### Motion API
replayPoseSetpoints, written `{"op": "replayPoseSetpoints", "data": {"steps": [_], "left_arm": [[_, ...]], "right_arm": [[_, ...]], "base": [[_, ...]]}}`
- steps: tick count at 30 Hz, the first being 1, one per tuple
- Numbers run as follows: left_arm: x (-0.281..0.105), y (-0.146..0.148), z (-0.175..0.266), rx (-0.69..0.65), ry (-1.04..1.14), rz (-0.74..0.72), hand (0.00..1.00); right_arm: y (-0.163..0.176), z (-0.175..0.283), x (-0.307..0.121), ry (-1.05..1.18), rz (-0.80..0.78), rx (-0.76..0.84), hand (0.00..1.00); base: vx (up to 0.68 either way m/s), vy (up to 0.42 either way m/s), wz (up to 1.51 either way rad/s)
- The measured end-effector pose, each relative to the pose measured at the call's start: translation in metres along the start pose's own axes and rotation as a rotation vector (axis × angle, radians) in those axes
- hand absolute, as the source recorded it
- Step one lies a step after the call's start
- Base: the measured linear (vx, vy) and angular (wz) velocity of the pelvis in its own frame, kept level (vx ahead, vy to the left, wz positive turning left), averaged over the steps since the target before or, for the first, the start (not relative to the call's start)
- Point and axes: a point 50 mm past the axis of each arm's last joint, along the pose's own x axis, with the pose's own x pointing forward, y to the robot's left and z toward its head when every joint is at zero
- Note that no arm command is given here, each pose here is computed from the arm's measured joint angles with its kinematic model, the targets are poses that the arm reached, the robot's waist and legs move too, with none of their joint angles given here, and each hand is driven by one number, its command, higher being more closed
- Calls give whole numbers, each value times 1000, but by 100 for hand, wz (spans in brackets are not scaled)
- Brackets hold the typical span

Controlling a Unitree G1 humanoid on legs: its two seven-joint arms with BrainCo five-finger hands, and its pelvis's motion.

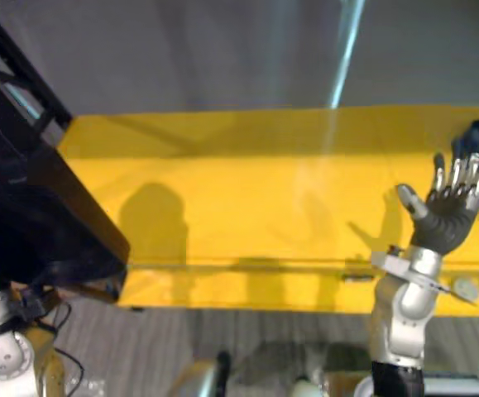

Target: Walk over and take plastic housings, then place them on the shelf

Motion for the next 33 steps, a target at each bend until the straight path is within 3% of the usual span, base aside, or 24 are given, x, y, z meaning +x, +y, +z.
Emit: {"op": "replayPoseSetpoints", "data": {"steps": [9, 14, 16, 18, 21, 29, 33], "left_arm": [[10, -27, -22, -23, 135, -194, 100], [23, -64, -82, -27, 424, -326, 100], [27, -70, -100, -10, 504, -324, 100], [34, -75, -126, 44, 610, -304, 100], [42, -75, -150, 66, 746, -234, 100], [42, -87, -188, 117, 1058, -143, 100], [54, -91, -188, 140, 1088, -90, 100]], "right_arm": [[-18, 18, 6, -75, -105, -15, 0], [-26, 22, 2, -63, -104, -60, 0], [-26, 24, 2, -67, -106, -65, 0], [-22, 30, 1, -103, -24, -358, 0], [-20, 33, 3, -122, 34, -457, 0], [-25, 31, 0, -83, 44, -466, 0], [-24, 29, -3, -66, 58, -464, 0]], "base": [[94, 4, -23], [-2, 34, -46], [-34, 30, -43], [-59, 32, -43], [-33, 17, -38], [-34, 14, -18], [-53, 20, -18]]}}
